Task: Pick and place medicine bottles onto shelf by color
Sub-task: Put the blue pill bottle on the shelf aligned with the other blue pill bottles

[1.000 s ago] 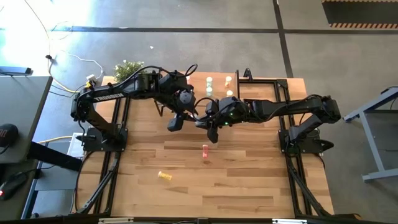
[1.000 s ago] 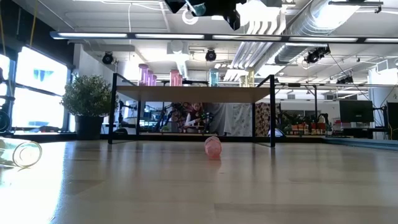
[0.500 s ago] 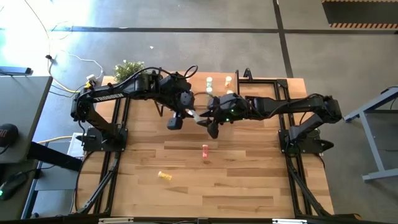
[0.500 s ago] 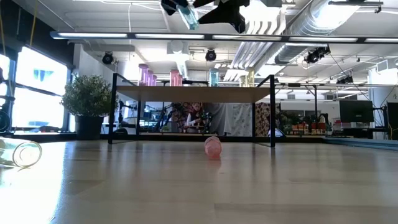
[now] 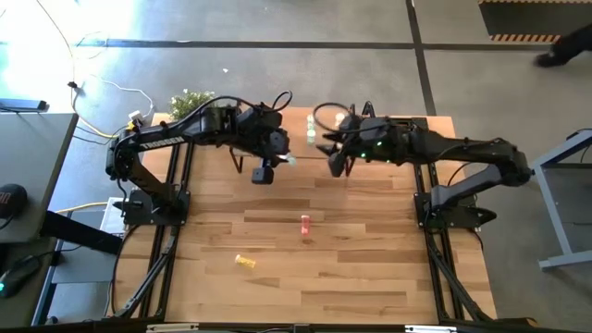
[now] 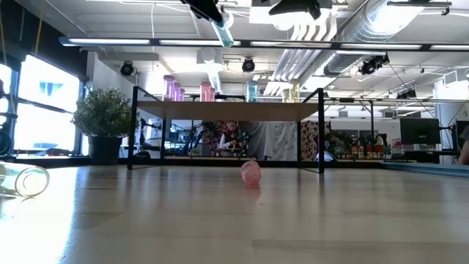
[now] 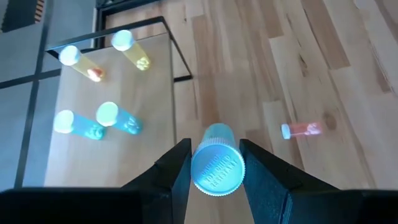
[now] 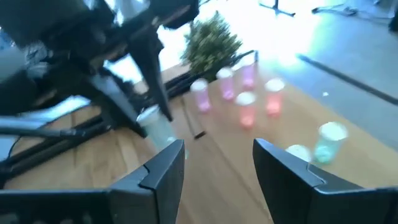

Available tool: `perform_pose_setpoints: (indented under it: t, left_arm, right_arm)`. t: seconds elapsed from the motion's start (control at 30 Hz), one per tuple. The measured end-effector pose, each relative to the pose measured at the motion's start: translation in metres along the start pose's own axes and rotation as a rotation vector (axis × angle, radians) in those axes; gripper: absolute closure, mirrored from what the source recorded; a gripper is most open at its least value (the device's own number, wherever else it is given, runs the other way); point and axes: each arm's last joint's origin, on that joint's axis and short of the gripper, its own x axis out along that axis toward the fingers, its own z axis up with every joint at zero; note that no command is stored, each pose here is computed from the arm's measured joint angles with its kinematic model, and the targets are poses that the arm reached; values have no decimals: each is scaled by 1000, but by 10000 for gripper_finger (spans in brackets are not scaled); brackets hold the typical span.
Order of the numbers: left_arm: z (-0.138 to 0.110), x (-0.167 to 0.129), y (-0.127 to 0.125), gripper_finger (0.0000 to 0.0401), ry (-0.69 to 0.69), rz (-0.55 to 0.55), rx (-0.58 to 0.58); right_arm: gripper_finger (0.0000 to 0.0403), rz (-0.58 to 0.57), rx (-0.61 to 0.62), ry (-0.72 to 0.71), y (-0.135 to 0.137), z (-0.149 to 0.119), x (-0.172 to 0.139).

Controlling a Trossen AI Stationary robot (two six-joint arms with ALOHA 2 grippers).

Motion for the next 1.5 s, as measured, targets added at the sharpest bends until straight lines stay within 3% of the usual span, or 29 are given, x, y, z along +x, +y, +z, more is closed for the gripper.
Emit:
perform_pose_setpoints:
  t: [0.4,0.83,1.17,1.5]
  left_arm:
    - [-1,0,13,286,-32,43,16]
    - [30,27,28,286,-46,46,48]
    - [30,68,30,286,93,-14,201]
    - [34,85,37,286,165,39,378]
  right_arm:
    - [221,-101,-81,-59,-40,19,-25]
    - [221,-109,-75,11,-73,21,-25]
    - [221,-122,-68,82,-80,15,-25]
    - [221,-126,-94,109,-81,13,-26]
